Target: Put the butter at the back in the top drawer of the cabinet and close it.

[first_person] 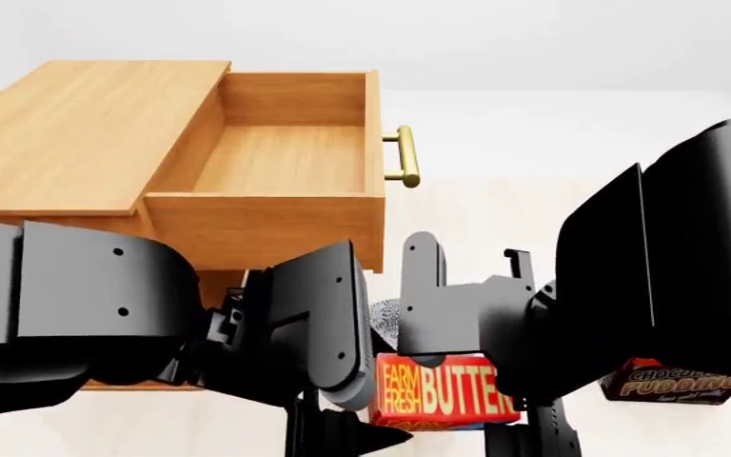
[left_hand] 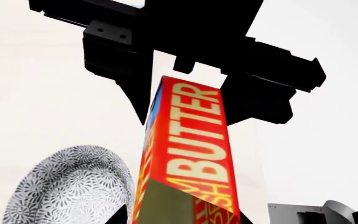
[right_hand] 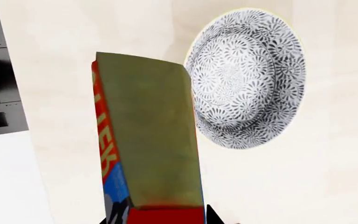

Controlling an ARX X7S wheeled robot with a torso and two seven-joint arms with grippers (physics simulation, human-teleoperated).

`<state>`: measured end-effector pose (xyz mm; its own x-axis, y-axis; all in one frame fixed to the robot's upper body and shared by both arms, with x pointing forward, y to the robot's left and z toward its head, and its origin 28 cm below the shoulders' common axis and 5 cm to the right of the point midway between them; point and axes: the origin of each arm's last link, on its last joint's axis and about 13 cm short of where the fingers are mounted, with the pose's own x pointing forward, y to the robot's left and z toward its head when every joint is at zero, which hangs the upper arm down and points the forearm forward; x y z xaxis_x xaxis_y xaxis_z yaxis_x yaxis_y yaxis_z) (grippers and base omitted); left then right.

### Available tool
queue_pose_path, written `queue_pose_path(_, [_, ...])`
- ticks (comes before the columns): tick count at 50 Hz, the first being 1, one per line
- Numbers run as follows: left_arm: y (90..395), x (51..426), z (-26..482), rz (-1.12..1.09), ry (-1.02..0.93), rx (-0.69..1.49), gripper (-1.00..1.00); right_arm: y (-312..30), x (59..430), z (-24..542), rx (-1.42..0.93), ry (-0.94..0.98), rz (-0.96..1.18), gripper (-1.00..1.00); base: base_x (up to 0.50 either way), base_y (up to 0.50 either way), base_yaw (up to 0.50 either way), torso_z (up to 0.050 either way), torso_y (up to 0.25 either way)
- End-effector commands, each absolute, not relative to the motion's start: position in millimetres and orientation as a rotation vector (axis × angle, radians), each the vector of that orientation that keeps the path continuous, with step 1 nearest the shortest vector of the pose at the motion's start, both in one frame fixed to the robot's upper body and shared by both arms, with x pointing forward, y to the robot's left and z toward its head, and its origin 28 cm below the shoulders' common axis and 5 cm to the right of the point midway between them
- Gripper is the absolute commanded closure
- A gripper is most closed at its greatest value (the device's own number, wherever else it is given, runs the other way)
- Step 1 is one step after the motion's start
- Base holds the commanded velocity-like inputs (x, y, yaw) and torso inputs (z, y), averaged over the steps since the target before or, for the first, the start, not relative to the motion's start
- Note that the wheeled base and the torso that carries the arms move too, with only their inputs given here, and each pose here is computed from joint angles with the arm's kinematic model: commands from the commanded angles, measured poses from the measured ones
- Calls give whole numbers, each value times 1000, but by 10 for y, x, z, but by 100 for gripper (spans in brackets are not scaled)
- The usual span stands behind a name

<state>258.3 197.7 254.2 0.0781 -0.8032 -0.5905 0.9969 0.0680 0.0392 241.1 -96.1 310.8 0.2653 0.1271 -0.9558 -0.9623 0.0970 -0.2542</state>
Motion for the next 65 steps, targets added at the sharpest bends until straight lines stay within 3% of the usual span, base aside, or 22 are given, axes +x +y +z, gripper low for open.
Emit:
queue_pose_path(1, [1982,2601,2519,-1420,456,496,100,-958,2421,3157,-1171,918,1003,100,0,0,0,0,0])
queue_pose_path(27, [1993,2599,2572,-1412,405,457,100,-965,2419,3162,-1165,922,999,100,0,0,0,0,0])
queue_pose_path(28, [1994,2598,2574,-1412,405,456,100,-966,2420,3161,-1165,922,998,-100,0,0,0,10,0])
queue_pose_path(65, [2081,2618,2608,-1372,392,437,100,-1055,2486,3037,-1126,985,1001,-100,0,0,0,0,1])
